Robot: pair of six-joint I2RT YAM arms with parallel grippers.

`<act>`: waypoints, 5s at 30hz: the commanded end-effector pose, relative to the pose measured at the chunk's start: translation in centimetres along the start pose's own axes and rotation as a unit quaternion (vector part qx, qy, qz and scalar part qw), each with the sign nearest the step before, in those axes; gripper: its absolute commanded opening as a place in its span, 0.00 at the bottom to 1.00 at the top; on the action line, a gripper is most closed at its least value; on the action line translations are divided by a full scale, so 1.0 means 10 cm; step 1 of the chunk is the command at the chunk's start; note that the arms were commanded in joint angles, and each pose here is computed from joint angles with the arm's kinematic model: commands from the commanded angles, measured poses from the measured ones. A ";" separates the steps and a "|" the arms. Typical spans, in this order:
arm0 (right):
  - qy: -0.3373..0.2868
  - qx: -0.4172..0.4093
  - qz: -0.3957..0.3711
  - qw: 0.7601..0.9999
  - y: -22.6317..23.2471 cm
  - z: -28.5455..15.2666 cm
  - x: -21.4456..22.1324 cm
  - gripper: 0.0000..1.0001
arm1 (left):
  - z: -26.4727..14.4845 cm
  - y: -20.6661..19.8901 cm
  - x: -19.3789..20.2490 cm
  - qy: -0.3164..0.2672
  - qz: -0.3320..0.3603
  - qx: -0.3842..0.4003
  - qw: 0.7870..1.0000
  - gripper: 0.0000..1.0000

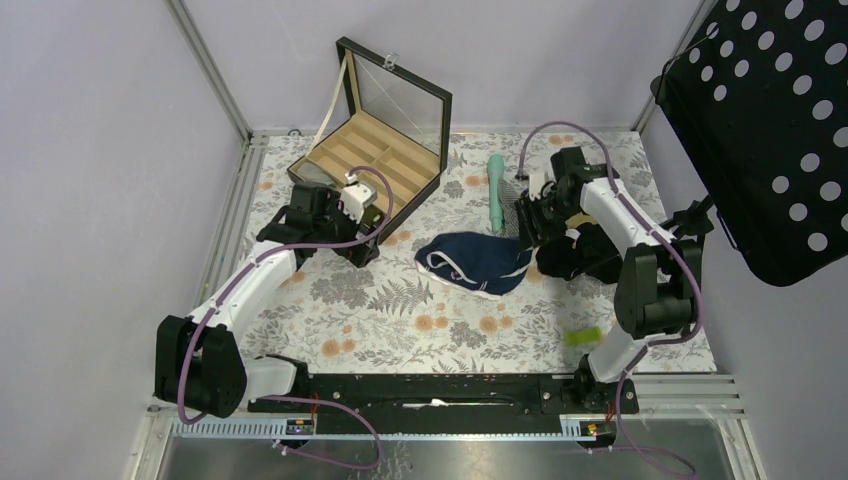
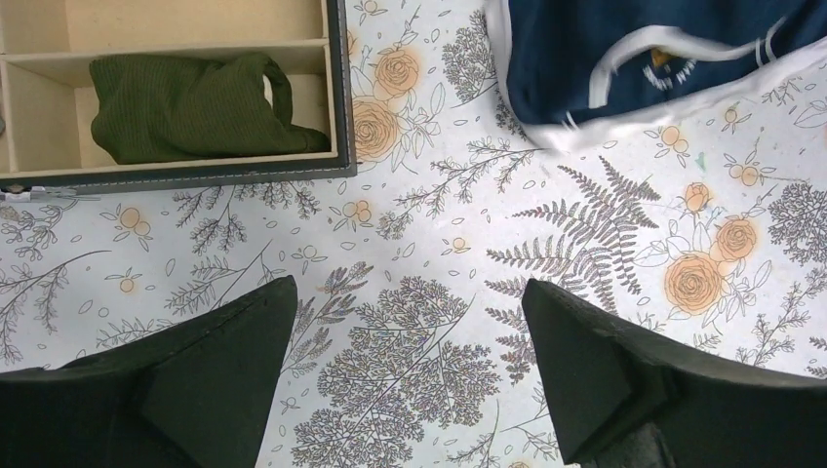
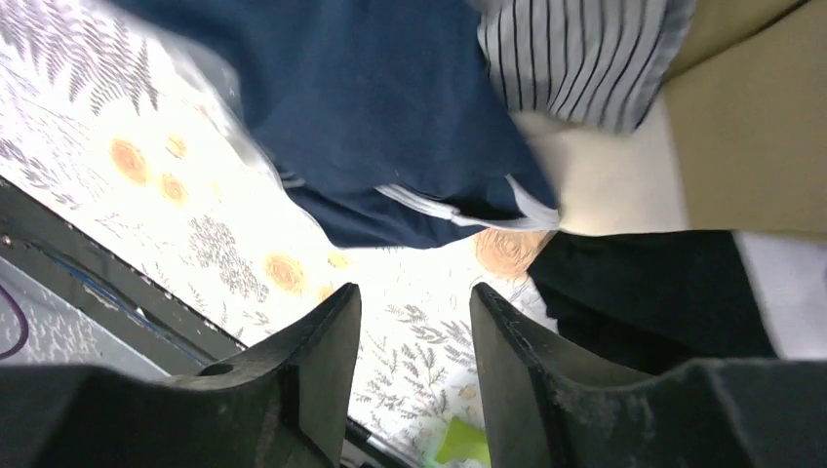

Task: Roll the underwear
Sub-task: Move the underwear to the center of the board, then flatten out the underwear at the center of the board.

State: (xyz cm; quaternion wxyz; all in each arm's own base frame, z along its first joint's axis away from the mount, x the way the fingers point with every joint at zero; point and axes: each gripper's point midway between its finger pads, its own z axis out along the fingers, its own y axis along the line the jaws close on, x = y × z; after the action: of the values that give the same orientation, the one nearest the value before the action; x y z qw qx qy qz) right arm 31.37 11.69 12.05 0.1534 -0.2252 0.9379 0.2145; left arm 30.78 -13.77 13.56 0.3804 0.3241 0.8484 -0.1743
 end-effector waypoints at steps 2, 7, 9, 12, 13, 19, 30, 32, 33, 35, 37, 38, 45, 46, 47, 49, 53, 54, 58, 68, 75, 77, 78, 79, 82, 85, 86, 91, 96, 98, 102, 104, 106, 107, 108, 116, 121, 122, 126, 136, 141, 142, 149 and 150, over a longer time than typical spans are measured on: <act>-0.027 -0.005 0.012 1.000 0.18 -0.12 0.02 0.55 | -0.08 0.03 -0.26 -0.030 0.028 0.001 0.999 0.97; -0.047 -0.049 -0.054 0.996 0.39 -0.25 -0.01 0.55 | -0.03 -0.16 -0.14 -0.016 0.025 0.057 0.998 0.95; -0.054 -0.045 -0.123 0.990 0.47 -0.25 -0.04 0.54 | -0.02 -0.21 -0.08 -0.007 0.011 0.068 0.998 0.93; -0.049 -0.023 -0.259 0.964 0.66 -0.13 -0.11 0.51 | -0.03 -0.22 -0.03 0.008 -0.034 0.065 0.997 0.91; -0.049 -0.018 -0.304 0.951 0.73 -0.07 -0.15 0.50 | -0.04 -0.18 -0.02 0.011 -0.064 0.056 0.996 0.91; -0.033 -0.031 -0.430 0.902 1.19 0.42 -0.51 0.45 | -0.10 0.09 0.03 0.001 -0.235 0.014 0.972 0.89; 0.065 -0.029 -0.414 0.908 1.39 1.49 -0.66 0.64 | -0.40 0.39 0.23 -0.035 -0.281 -0.087 0.955 0.90; 0.078 -0.017 -0.417 0.906 1.34 1.56 -0.62 0.64 | -0.43 0.39 0.25 -0.040 -0.283 -0.090 0.954 0.91; 0.086 -0.006 -0.417 0.905 1.29 1.58 -0.61 0.64 | -0.43 0.39 0.25 -0.043 -0.283 -0.090 0.954 0.91; 0.100 0.005 -0.421 0.902 1.23 1.58 -0.58 0.57 | -0.43 0.39 0.25 -0.046 -0.279 -0.089 0.955 0.91; 0.100 0.015 -0.425 0.900 1.20 1.57 -0.59 0.37 | -0.42 0.40 0.25 -0.049 -0.276 -0.088 0.956 0.91; 0.094 0.014 -0.427 0.899 1.22 1.54 -0.62 0.27 | -0.41 0.41 0.24 -0.050 -0.275 -0.088 0.956 0.91; -0.002 -0.193 -0.415 0.889 2.58 0.30 -0.96 0.00 | -0.37 0.54 0.18 -0.043 -0.263 -0.100 0.958 0.91; -0.015 -0.214 -0.409 0.887 2.74 0.07 -1.01 0.00 | -0.35 0.57 0.18 -0.039 -0.262 -0.103 0.959 0.91; -0.031 -0.222 -0.403 0.887 2.84 -0.12 -1.07 0.00 | -0.34 0.60 0.18 -0.037 -0.260 -0.106 0.959 0.91; -0.067 -0.227 -0.385 0.892 2.95 -0.45 -1.20 0.00 | -0.34 0.70 0.17 -0.036 -0.259 -0.120 0.958 0.91; -0.061 -0.260 -0.293 0.918 2.67 -0.70 -1.17 0.00 | -0.37 0.88 0.07 -0.042 -0.256 -0.144 0.955 0.91; -0.054 -0.262 -0.264 0.926 2.51 -0.71 -1.16 0.00 | -0.38 0.91 0.05 -0.045 -0.254 -0.147 0.955 0.91; -0.026 -0.262 -0.120 0.957 1.64 -0.67 -1.08 0.13 | -0.37 0.95 -0.02 -0.050 -0.248 -0.146 0.956 0.91; 0.084 -0.158 -0.024 0.984 0.26 -0.06 0.26 0.68 | -0.21 0.84 -0.01 -0.025 -0.270 -0.084 0.959 0.90; -0.039 -0.096 -0.061 0.993 0.13 -0.02 -0.49 0.65 | -0.07 0.62 0.27 0.021 -0.317 -0.039 0.947 0.82; -0.066 -0.080 -0.069 0.992 0.09 0.01 -0.69 0.62 | -0.02 0.54 0.33 0.043 -0.340 -0.018 0.939 0.71; -0.079 -0.072 -0.078 0.991 0.08 0.03 -0.81 0.60 | 0.01 0.51 0.37 0.056 -0.354 -0.010 0.933 0.68; -0.085 -0.066 -0.082 0.991 0.08 0.07 -0.88 0.59 | 0.04 0.50 0.41 0.069 -0.370 -0.007 0.926 0.67; -0.103 -0.056 -0.089 0.989 0.12 0.21 -1.09 0.51 | 0.14 0.50 0.54 0.096 -0.409 -0.008 0.908 0.66; -0.110 -0.046 -0.091 0.989 0.21 0.38 -1.25 0.43 | 0.26 0.45 0.59 0.106 -0.440 0.005 0.892 0.66; -0.113 -0.047 -0.082 0.989 0.23 0.42 -1.31 0.42 | 0.30 0.41 0.61 0.112 -0.445 0.013 0.888 0.65; -0.131 -0.058 -0.064 0.988 0.32 0.50 -1.51 0.42 | 0.52 0.10 0.67 0.148 -0.426 0.042 0.892 0.60; -0.233 -0.048 -0.080 0.968 0.44 0.20 -1.70 0.44 | 0.67 0.00 0.76 0.172 -0.413 0.034 0.894 0.49; -0.263 -0.065 -0.094 0.958 0.53 0.14 -1.72 0.47 | 0.71 0.03 0.82 0.180 -0.415 0.017 0.892 0.48; -0.243 -0.113 -0.079 0.960 0.63 0.34 -1.58 0.46 | 0.75 0.07 0.86 0.187 -0.420 0.006 0.888 0.45; -0.222 -0.113 -0.040 0.968 0.57 0.48 -1.53 0.47 | 0.75 0.10 0.86 0.189 -0.419 0.000 0.888 0.43; -0.207 -0.128 -0.030 0.969 0.58 0.59 -1.47 0.48 | 0.72 0.13 0.84 0.188 -0.417 -0.009 0.889 0.41; -0.203 -0.132 -0.038 0.969 0.59 0.63 -1.45 0.48 | 0.70 0.14 0.83 0.187 -0.417 -0.011 0.889 0.41; -0.198 -0.132 -0.051 0.970 0.60 0.68 -1.42 0.48 | 0.67 0.16 0.83 0.184 -0.416 -0.016 0.890 0.41; -0.158 -0.117 -0.014 0.980 0.45 1.16 -1.37 0.45 | 0.60 0.16 0.84 0.176 -0.417 -0.010 0.892 0.55; -0.124 -0.111 -0.010 0.986 0.45 1.45 -1.23 0.46 | 0.67 0.11 0.88 0.183 -0.413 0.006 0.892 0.50; -0.120 -0.111 -0.013 0.986 0.46 1.49 -1.21 0.46 | 0.69 0.10 0.89 0.184 -0.413 0.007 0.892 0.49; -0.107 -0.102 -0.020 0.989 0.47 1.65 -1.18 0.45 | 0.75 0.09 0.94 0.188 -0.410 0.008 0.892 0.44; -0.118 -0.048 -0.050 0.991 0.31 1.73 -1.32 0.44 | 0.86 0.04 1.03 0.207 -0.406 0.015 0.890 0.29; -0.121 -0.049 -0.051 0.990 0.33 1.72 -1.35 0.44 | 0.87 0.08 0.99 0.205 -0.397 0.014 0.894 0.13; -0.124 -0.049 -0.051 0.990 0.33 1.72 -1.37 0.44 | 0.86 0.09 0.98 0.203 -0.394 0.012 0.896 0.10; -0.119 -0.043 -0.083 0.988 0.32 1.89 -1.38 0.48 | 0.78 0.12 0.86 0.188 -0.370 0.013 0.910 0.00; -0.115 -0.044 -0.086 0.989 0.32 1.92 -1.35 0.49 | 0.77 0.13 0.84 0.185 -0.366 0.014 0.912 0.00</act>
State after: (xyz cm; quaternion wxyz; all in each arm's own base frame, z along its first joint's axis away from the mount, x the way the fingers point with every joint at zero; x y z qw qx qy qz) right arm 44.17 27.04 2.32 0.2530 -0.2551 0.8911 0.2774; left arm 30.47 -14.40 1.73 0.0900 -0.0055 0.9561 -0.2790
